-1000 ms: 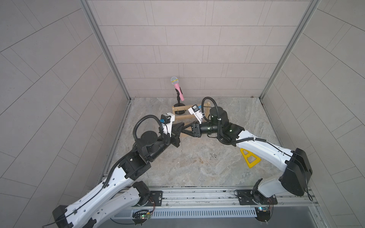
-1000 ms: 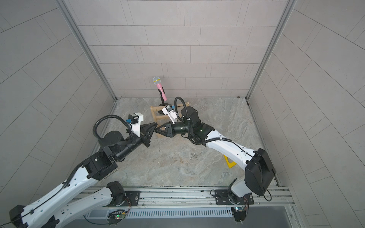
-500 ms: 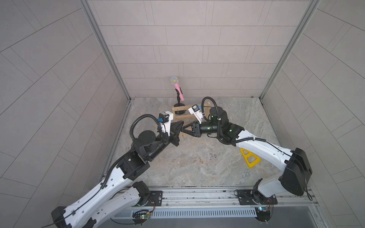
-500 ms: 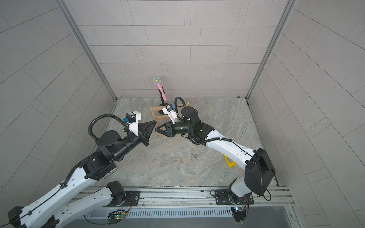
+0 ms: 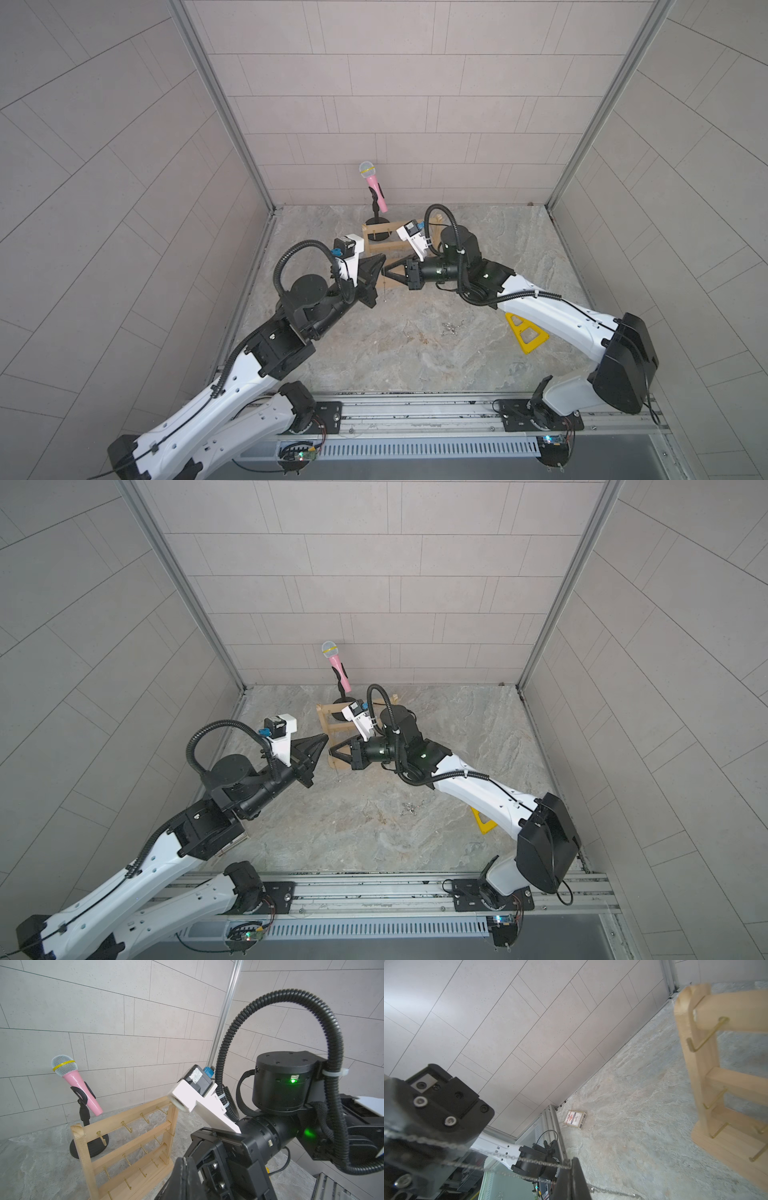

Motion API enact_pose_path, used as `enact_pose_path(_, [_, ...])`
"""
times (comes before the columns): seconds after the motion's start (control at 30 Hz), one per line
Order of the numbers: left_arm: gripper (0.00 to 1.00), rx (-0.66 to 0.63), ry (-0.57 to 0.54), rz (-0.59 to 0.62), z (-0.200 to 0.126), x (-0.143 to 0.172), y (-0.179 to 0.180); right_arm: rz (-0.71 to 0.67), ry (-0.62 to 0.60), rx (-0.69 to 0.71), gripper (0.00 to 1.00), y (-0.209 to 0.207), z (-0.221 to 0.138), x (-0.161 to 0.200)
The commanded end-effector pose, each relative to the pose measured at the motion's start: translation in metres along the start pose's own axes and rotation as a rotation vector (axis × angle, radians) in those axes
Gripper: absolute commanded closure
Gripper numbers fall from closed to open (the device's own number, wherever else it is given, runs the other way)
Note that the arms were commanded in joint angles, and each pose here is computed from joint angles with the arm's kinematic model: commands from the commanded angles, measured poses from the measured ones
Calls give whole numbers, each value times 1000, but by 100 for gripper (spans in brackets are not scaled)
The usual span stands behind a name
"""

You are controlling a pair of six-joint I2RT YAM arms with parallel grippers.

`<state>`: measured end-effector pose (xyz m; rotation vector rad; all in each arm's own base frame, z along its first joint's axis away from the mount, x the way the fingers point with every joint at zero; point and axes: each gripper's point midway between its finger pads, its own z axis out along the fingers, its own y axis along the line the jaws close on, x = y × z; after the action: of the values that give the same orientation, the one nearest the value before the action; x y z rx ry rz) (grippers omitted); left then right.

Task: Hang the necklace on the jewelry display stand
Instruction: Pick up the necklace from the center of the board.

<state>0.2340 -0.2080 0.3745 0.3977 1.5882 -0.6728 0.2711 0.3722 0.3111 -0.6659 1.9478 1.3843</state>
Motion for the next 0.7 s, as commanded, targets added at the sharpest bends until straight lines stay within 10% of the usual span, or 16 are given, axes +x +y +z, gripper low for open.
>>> enact_pose_path(0.0, [100, -7, -35, 14, -7, -17, 2, -71, -70, 72, 98, 7, -16, -20])
enact_pose_path(0.67, [100, -168, 23, 60, 14, 2, 48, -201, -147, 278, 100, -3, -13, -63])
